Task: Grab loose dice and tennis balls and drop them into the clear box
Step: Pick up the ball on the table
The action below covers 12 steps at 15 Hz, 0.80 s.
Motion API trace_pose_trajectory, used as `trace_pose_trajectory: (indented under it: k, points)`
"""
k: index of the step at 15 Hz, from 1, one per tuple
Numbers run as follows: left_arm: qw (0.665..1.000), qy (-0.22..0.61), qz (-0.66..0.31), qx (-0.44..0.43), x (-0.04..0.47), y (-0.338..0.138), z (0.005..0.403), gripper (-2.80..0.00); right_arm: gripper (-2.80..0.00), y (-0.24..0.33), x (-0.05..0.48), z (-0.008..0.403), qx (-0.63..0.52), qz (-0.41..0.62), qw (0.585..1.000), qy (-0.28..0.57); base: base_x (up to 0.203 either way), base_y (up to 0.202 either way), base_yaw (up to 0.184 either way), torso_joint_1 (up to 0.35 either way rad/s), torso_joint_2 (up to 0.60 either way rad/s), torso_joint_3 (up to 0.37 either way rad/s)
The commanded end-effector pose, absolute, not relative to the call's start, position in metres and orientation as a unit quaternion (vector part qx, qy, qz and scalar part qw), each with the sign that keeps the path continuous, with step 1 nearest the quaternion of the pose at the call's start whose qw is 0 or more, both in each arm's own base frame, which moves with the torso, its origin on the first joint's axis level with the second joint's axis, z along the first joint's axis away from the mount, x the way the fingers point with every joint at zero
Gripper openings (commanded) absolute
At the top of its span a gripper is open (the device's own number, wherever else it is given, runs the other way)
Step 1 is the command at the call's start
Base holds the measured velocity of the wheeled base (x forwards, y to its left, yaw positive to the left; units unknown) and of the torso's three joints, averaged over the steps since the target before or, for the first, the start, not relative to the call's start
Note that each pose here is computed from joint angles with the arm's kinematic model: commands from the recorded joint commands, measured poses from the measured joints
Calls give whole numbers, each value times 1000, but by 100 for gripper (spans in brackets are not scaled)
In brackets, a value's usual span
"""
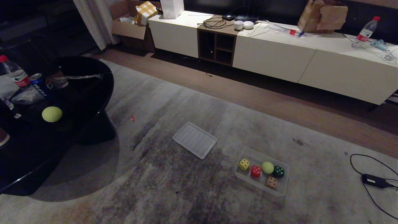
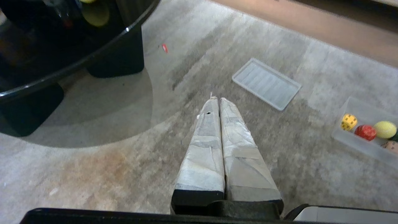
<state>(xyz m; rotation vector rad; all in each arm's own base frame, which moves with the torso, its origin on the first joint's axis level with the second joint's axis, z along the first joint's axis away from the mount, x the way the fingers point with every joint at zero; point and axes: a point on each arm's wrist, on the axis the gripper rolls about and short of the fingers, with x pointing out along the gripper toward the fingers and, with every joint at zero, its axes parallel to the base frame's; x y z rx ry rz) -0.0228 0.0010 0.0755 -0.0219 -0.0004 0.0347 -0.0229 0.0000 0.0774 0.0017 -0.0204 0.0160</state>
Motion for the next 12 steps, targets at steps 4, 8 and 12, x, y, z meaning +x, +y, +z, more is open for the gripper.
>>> trace_pose_trajectory:
  k: [4, 8, 12]
  points:
    - [1000, 1, 18, -11, -23, 1, 75, -280, -280, 0, -22, 75, 1, 8, 1000, -6, 0, 0, 0, 4, 0, 202]
    - [1000, 1, 18, -11, -23, 1, 75, -280, -280, 0, -22, 75, 1, 8, 1000, -6, 0, 0, 0, 4, 2, 202]
    - [1000, 1, 15, -8, -23, 1, 75, -280, -280, 0, -22, 75, 2, 8, 1000, -6, 0, 0, 0, 0, 1, 116]
